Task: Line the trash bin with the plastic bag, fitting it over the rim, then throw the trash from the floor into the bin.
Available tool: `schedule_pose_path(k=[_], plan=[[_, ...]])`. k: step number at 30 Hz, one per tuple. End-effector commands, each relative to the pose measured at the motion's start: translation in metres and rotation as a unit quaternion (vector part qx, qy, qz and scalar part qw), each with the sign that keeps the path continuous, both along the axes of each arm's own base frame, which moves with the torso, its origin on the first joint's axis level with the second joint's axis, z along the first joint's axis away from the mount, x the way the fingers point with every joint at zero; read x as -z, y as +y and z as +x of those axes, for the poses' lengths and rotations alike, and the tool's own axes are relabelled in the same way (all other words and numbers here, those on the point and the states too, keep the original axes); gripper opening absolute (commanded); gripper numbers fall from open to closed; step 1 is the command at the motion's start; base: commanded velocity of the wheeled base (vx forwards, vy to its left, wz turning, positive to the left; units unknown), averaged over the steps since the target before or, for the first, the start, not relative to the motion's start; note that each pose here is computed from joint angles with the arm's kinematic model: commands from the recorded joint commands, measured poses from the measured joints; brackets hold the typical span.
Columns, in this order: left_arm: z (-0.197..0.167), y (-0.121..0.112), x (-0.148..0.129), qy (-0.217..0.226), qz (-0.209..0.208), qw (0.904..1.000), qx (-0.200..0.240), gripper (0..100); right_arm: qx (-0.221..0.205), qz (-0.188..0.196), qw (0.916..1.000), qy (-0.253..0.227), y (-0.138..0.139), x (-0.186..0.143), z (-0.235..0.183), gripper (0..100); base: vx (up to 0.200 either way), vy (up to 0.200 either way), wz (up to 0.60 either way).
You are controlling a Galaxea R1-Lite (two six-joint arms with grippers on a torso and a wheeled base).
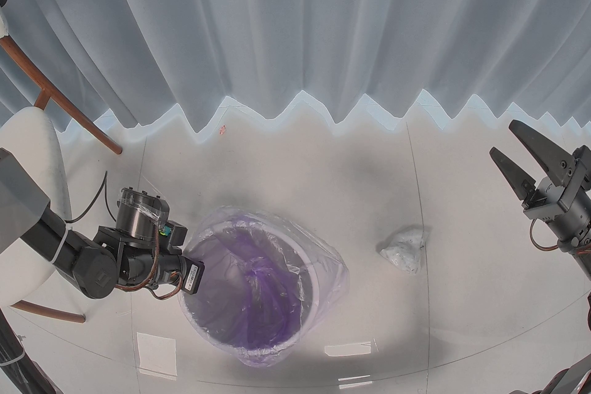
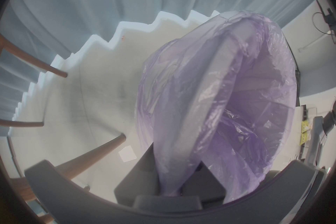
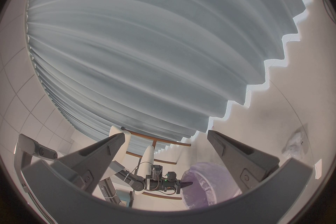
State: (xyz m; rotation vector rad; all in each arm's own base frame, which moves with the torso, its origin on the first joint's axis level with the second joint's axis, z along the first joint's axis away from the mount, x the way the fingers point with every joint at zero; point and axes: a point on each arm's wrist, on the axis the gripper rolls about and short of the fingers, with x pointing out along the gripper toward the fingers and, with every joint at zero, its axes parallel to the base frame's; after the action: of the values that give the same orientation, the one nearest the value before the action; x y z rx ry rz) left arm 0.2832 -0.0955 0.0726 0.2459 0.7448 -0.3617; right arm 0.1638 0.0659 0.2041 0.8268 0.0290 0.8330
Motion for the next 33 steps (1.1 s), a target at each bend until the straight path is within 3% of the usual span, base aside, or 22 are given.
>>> schedule_pose_path(k=[1, 2, 3, 13, 21, 22, 26, 28, 33], plan=[[0.005, -0.003, 0.007, -0.005, -0.001, 0.9999, 0.009, 0, -0.001, 0.0, 1.0, 0.001, 0.0, 0.0, 0.0, 100, 0.0, 0.0, 0.0], [0.006, -0.003, 0.008, -0.005, -0.001, 0.9999, 0.009, 0, -0.001, 0.0, 1.0, 0.001, 0.0, 0.0, 0.0, 100, 0.0, 0.0, 0.0], [0.007, -0.004, 0.009, -0.007, -0.002, 0.9999, 0.009, 100, 0.0, 0.0, 1.0, 0.001, 0.0, 0.0, 0.0, 100, 0.0, 0.0, 0.0], [0.021, 0.004, 0.006, -0.025, -0.009, 0.9996, -0.01, 100, -0.001, -0.002, 1.0, 0.006, 0.0, 0.003, 0.0, 100, 0.0, 0.0, 0.0], [0.033, 0.007, -0.031, -0.097, -0.037, 0.9945, -0.017, 100, -0.001, -0.002, 1.0, 0.004, 0.0, 0.002, -0.001, 100, 0.0, 0.0, 0.0], [0.029, 0.007, -0.044, -0.125, -0.051, 0.9907, -0.014, 100, -0.002, -0.002, 1.0, 0.004, 0.0, 0.002, -0.001, 100, 0.0, 0.0, 0.0], [0.021, 0.008, -0.062, -0.153, -0.074, 0.9854, 0.002, 100, -0.002, -0.002, 1.0, 0.005, 0.0, 0.002, -0.001, 100, 0.0, 0.0, 0.0], [0.002, 0.009, -0.084, -0.171, -0.112, 0.9787, 0.015, 100, -0.003, -0.003, 1.0, 0.007, 0.0, 0.003, -0.001, 100, 0.0, 0.0, 0.0], [-0.038, 0.016, -0.12, -0.22, -0.156, 0.9623, 0.035, 100, -0.014, -0.009, 0.9998, 0.013, 0.001, 0.007, -0.003, 100, 0.0, 0.0, 0.0]])
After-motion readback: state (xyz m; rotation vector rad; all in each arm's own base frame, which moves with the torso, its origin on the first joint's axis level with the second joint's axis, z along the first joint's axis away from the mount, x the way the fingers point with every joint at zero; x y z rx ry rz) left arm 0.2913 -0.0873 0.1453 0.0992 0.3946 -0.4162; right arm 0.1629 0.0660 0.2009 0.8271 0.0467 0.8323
